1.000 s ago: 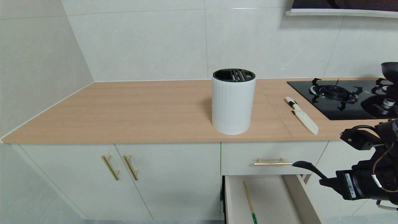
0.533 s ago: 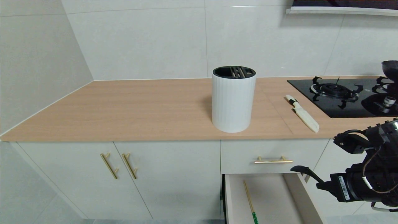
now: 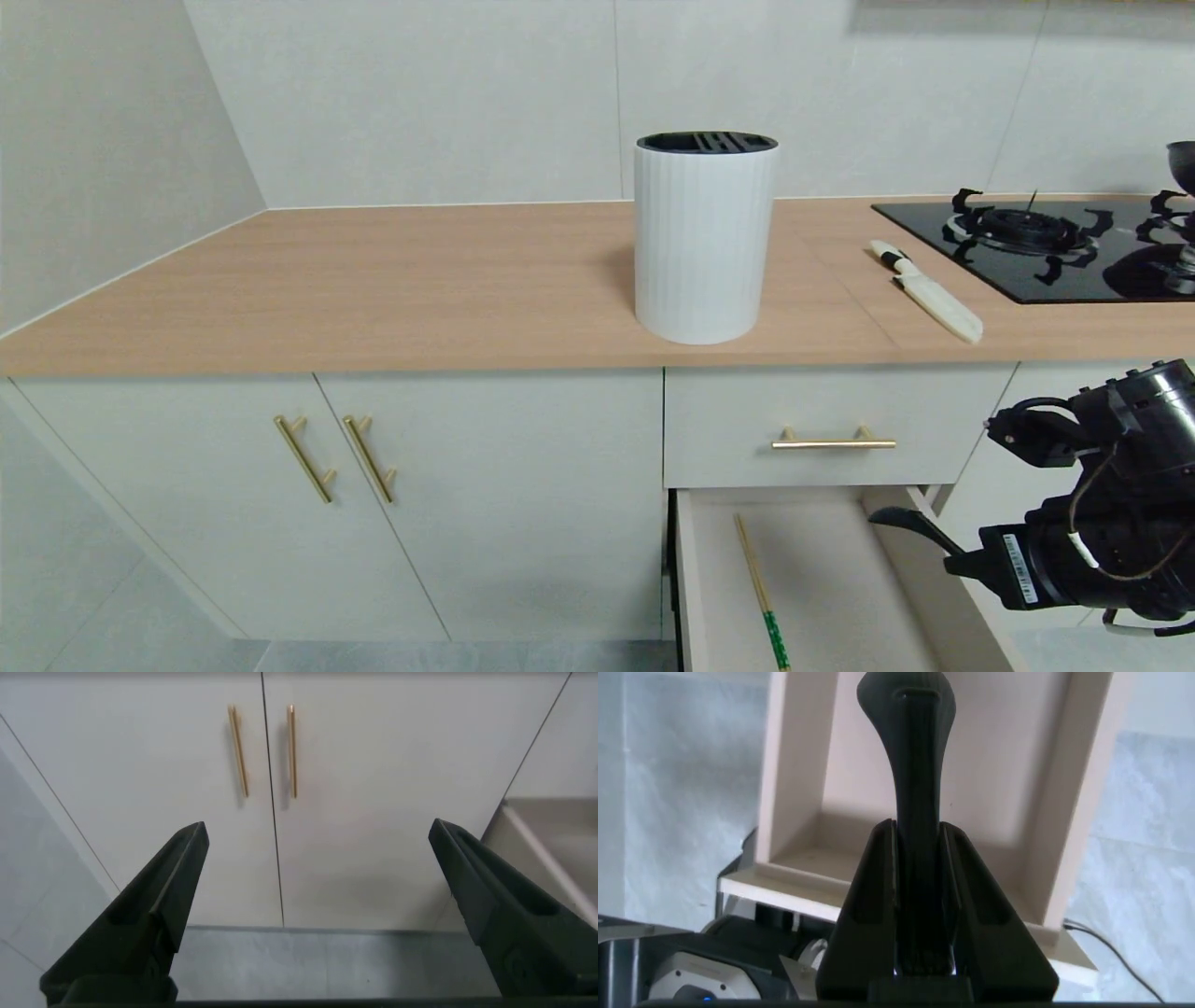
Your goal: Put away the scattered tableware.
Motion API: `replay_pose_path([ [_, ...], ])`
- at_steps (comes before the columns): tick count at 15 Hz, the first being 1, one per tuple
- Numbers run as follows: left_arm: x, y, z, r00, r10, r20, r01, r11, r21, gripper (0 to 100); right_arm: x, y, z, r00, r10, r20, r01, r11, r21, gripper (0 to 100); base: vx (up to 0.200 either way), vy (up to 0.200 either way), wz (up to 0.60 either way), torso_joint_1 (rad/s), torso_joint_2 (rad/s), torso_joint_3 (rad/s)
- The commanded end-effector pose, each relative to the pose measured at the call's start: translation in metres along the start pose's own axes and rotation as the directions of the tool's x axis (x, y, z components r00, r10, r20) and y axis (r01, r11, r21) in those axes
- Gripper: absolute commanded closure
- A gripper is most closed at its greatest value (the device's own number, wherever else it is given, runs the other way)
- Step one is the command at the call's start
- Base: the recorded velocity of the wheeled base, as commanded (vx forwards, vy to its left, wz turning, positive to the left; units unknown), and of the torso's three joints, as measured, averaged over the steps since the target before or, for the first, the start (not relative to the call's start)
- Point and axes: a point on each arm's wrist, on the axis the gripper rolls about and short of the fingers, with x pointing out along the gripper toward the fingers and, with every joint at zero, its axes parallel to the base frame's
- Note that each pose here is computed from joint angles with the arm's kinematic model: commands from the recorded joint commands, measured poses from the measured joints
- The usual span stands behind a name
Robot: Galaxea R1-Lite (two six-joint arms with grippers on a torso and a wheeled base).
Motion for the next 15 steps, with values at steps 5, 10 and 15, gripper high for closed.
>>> replay_pose_path([
  [5, 0.0, 0.0, 0.0, 1.0, 0.001, 0.0, -0.001, 1.0, -0.001, 0, 0.0033, -0.0002, -0.0005, 1.0, -0.002, -0.014, 0.002, 1.0, 0.0, 100, 0.0, 0.0, 0.0, -0.158, 0.46, 0.305],
  [10, 0.0, 0.0, 0.0, 1.0, 0.001, 0.0, -0.001, 1.0, -0.001, 0, 0.0052, -0.0003, -0.0006, 1.0, -0.003, -0.022, 0.003, 1.0, 0.001, 100, 0.0, 0.0, 0.0, -0.105, 0.43, 0.314],
  [15, 0.0, 0.0, 0.0, 1.0, 0.001, 0.0, -0.001, 1.0, -0.001, 0, 0.0056, 0.0, -0.0007, 1.0, -0.003, -0.024, 0.003, 1.0, -0.002, 100, 0.0, 0.0, 0.0, -0.019, 0.08, 0.054],
])
